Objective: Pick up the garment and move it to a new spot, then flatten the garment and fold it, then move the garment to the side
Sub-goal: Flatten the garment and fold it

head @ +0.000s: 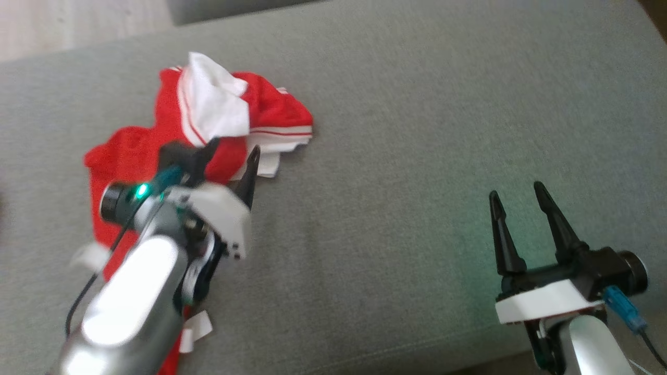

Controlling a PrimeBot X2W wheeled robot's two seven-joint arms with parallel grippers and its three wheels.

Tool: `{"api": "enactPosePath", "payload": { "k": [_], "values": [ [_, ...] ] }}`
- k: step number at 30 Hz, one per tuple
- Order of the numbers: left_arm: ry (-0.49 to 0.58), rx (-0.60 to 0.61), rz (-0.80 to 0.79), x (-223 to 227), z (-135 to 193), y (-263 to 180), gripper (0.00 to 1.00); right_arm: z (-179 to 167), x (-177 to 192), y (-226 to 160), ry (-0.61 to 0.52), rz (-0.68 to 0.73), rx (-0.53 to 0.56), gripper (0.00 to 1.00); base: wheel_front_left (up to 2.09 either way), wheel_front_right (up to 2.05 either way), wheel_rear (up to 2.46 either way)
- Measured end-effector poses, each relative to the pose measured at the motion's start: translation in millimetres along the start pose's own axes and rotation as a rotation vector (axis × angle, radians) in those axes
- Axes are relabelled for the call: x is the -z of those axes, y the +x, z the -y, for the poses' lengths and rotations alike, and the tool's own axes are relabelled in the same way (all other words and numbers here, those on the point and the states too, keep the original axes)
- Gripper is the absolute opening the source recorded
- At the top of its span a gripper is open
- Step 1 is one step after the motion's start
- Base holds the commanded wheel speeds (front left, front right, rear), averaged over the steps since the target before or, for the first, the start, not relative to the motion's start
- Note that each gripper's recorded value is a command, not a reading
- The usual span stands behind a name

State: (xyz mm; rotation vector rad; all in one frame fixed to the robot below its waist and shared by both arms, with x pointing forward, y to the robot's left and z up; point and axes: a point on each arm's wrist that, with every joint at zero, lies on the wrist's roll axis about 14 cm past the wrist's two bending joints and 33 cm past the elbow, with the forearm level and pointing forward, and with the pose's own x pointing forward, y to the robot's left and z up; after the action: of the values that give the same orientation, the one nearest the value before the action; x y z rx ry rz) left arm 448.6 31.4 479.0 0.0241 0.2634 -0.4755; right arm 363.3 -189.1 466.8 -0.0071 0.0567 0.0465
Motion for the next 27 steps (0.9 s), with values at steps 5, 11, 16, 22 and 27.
{"api": "enactPosePath", "payload": {
  "k": [5, 11, 16, 22, 27],
  "values": [
    [0.126, 0.02, -0.078, 24, -2, 44, 1.0, 9, 9, 2, -0.004, -0.03, 0.031, 1.0, 0.0, 0.0, 0.0],
    [0.246, -0.009, -0.112, 38, -13, 74, 1.0, 21, 20, -5, -0.004, -0.07, 0.073, 1.0, 0.0, 0.0, 0.0],
    [0.259, -0.034, -0.127, 45, -20, 76, 1.0, 22, 17, -6, -0.003, -0.059, 0.081, 1.0, 0.0, 0.0, 0.0],
    [0.232, -0.049, -0.119, 44, -24, 72, 0.22, 19, 12, -4, 0.002, -0.042, 0.072, 1.0, 0.0, 0.0, 0.0],
    [0.203, -0.048, -0.102, 39, -22, 72, 0.02, 16, 11, -3, 0.006, -0.036, 0.064, 1.0, 0.0, 0.0, 0.0]
  ]
}}
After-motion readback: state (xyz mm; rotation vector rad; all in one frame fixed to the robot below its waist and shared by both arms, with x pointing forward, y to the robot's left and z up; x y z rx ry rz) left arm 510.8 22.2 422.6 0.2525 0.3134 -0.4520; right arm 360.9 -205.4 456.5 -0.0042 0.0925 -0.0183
